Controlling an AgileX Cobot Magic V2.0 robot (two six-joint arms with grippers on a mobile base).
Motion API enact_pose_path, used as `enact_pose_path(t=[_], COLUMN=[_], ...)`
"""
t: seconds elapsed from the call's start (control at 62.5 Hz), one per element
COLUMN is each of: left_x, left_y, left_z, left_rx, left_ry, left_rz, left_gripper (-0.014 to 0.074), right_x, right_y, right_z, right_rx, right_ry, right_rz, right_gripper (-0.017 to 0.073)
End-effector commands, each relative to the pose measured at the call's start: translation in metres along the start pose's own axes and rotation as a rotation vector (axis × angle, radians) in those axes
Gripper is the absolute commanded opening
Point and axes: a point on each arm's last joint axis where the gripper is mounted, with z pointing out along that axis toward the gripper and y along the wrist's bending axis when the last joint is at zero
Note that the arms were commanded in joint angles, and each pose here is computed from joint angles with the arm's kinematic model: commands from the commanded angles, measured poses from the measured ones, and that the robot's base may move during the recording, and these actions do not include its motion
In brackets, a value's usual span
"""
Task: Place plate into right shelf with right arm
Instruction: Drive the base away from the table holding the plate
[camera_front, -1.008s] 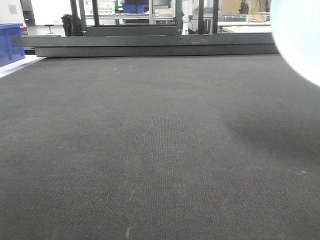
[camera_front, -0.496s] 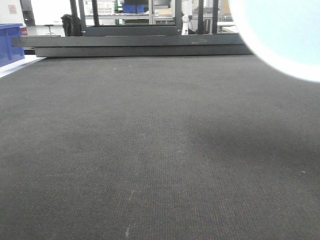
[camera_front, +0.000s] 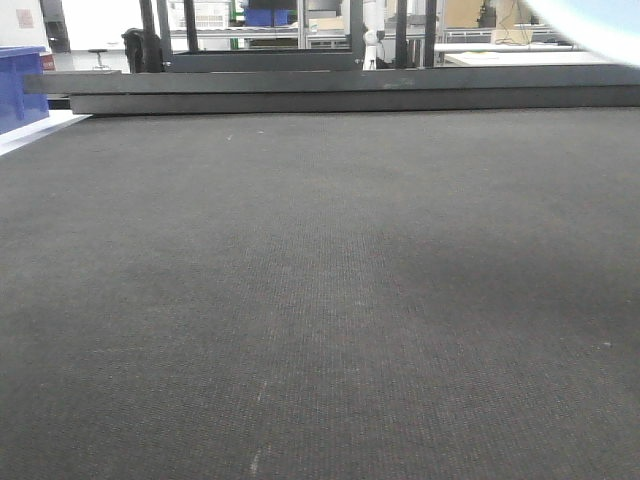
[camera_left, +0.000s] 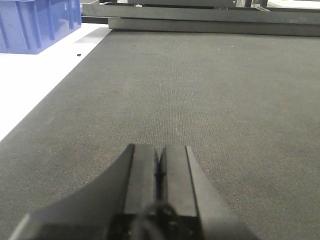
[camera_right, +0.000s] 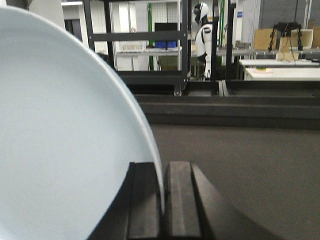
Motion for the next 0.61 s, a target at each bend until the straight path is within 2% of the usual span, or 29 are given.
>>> enact_pose_path(t=[0.0,0.256,0.592], left_x=[-0.005,-0.005,-0.005], left_y=[0.0,0.0,0.0], left_z=[0.0,0.0,0.0], left_rx=[0.001,0.001,0.001], left_ry=[-0.077,-0.077,-0.077], left_rz=[-0.001,-0.001,-0.001], left_gripper=[-0.0047,-0.0047,-0.0047], right_x=[-0.02,-0.024,-0.024], right_y=[-0.001,-0.01,-0.011], right_z=[-0.005,-0.015,-0.017], right_rx=[0.017,0.154,0.164], right_ry=[-0.13,-0.163,-0.164], right_rz=[0.004,-0.027,-0.03], right_gripper=[0.0054,0.0054,0.0054])
